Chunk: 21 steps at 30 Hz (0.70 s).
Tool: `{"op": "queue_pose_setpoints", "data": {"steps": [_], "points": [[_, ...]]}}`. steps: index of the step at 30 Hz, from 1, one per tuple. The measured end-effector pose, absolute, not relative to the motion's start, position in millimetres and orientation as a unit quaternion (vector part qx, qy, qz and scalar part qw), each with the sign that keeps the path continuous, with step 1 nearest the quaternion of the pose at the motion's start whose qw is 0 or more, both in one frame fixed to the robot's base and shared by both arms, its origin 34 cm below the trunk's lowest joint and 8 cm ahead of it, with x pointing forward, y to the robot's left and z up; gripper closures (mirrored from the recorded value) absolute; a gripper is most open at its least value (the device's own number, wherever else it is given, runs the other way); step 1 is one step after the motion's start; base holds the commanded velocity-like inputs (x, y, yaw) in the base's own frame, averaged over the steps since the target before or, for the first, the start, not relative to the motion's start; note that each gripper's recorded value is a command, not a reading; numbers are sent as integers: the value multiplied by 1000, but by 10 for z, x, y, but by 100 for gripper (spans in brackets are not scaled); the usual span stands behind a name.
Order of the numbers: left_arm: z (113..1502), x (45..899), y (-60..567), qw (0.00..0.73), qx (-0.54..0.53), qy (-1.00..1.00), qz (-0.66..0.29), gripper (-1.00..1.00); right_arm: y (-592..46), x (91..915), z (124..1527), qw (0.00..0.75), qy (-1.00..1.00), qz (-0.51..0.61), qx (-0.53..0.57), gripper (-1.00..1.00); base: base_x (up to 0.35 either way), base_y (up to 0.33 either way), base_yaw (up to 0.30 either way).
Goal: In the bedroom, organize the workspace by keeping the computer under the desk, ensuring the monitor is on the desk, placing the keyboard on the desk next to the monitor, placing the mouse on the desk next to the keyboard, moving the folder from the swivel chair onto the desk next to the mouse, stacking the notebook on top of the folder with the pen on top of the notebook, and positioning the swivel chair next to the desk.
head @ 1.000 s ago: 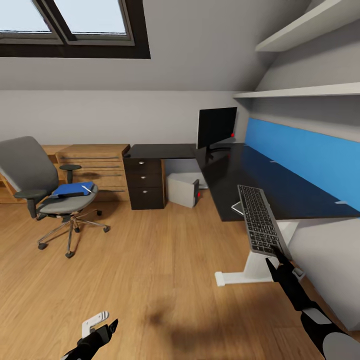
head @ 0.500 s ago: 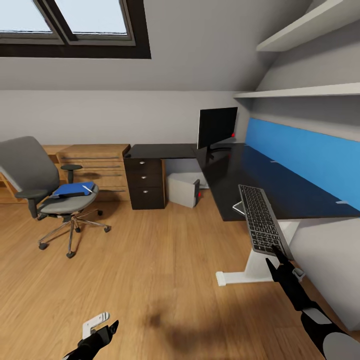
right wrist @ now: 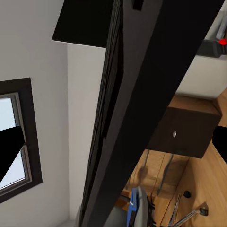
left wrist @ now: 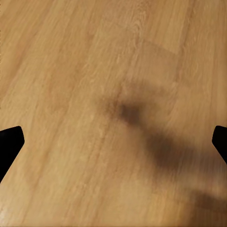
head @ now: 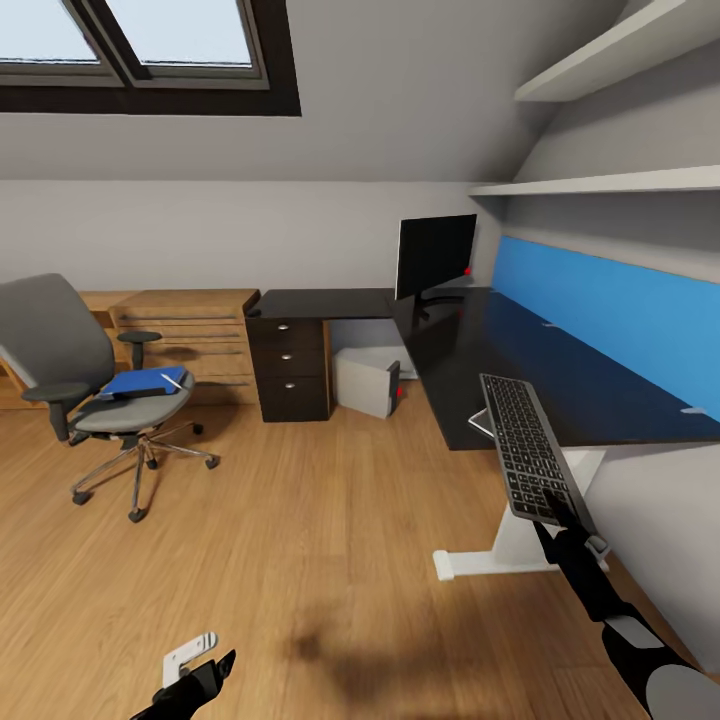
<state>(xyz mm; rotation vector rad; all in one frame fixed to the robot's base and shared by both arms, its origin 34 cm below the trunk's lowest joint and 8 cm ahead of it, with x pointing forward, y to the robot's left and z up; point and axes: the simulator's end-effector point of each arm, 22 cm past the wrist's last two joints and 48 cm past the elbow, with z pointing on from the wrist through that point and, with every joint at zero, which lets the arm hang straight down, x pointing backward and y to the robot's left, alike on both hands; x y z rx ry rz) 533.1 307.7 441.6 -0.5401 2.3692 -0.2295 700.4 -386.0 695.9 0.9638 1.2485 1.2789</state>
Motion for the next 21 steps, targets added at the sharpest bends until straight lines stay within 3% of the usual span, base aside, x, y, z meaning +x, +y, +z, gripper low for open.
{"op": "queue_pose_setpoints", "data": {"steps": [10,11,21], "points": [[4415,5330,3088,343,-208,912,-87,-100,-3859,7005,6949,526,524,534,404,-100,2,0,0],[4415,5330,3089,343,-208,912,-87,-100,-3859,7006,6946,526,524,534,404,100,0,0,0],[4413,5327,3088,343,-208,912,-87,-100,-3869,7014,6911,523,526,529,412,100,0,0,0]]}}
